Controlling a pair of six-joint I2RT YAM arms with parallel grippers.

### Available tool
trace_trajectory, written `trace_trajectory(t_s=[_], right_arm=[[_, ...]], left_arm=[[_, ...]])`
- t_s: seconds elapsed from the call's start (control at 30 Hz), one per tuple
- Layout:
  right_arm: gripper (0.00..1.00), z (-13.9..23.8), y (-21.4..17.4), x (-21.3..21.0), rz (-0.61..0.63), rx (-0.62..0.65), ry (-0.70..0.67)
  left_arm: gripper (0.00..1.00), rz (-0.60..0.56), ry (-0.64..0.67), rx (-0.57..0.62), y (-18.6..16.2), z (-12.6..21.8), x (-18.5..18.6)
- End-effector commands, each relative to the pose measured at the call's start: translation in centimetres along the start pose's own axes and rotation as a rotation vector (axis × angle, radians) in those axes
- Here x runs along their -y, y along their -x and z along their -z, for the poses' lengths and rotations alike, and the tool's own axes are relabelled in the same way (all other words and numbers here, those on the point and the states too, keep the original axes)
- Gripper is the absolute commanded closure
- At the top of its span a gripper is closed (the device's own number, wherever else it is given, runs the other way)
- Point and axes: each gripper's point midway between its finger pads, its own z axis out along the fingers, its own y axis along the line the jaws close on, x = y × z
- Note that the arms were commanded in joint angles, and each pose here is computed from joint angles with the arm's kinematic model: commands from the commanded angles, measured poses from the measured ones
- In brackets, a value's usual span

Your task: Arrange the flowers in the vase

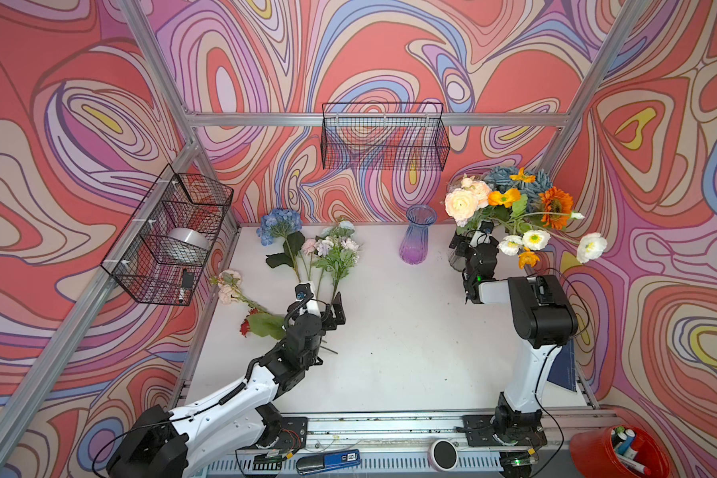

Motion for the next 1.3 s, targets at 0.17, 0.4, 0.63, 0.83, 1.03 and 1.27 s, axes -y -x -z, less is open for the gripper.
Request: trace_trajectory(t_s=[0.17, 0.4, 0.63, 0.83, 1.03, 1.27], right_arm=[[0.01, 6.0, 1.3, 0.3, -0.074, -0.099, 0.027], [0.02, 10.5, 1.3, -1.3, -0.147, -0.196, 0.120], [0.03, 12.1, 1.2, -9.8, -0.129, -0.228, 0.320], [0.03, 9.5, 0.2, -15.3, -0.138, -0.183, 0.381], [0.03, 4.9, -1.2, -16.7, -0.033, -0.093, 0.304], [0.02, 0.4, -1.7, -18.1, 0.080, -0.068, 0.252]], left_arm=[[0.00, 0.117, -0.004, 0.024, 2.6, -1.5, -1.4], [0.00, 0.261, 0.082, 0.054, 3.5, -2.8, -5.4], [0.00, 0.358, 0.180, -0.005, 1.9, -3.1, -9.4], [0.00, 0.338, 0.186, -0.084, 0.6, -3.1, -9.6], [0.00, 0.345, 0.156, -0.128, -0.5, -2.9, -9.1], [0.00, 0.361, 0.164, -0.183, -2.5, -1.5, -9.6]])
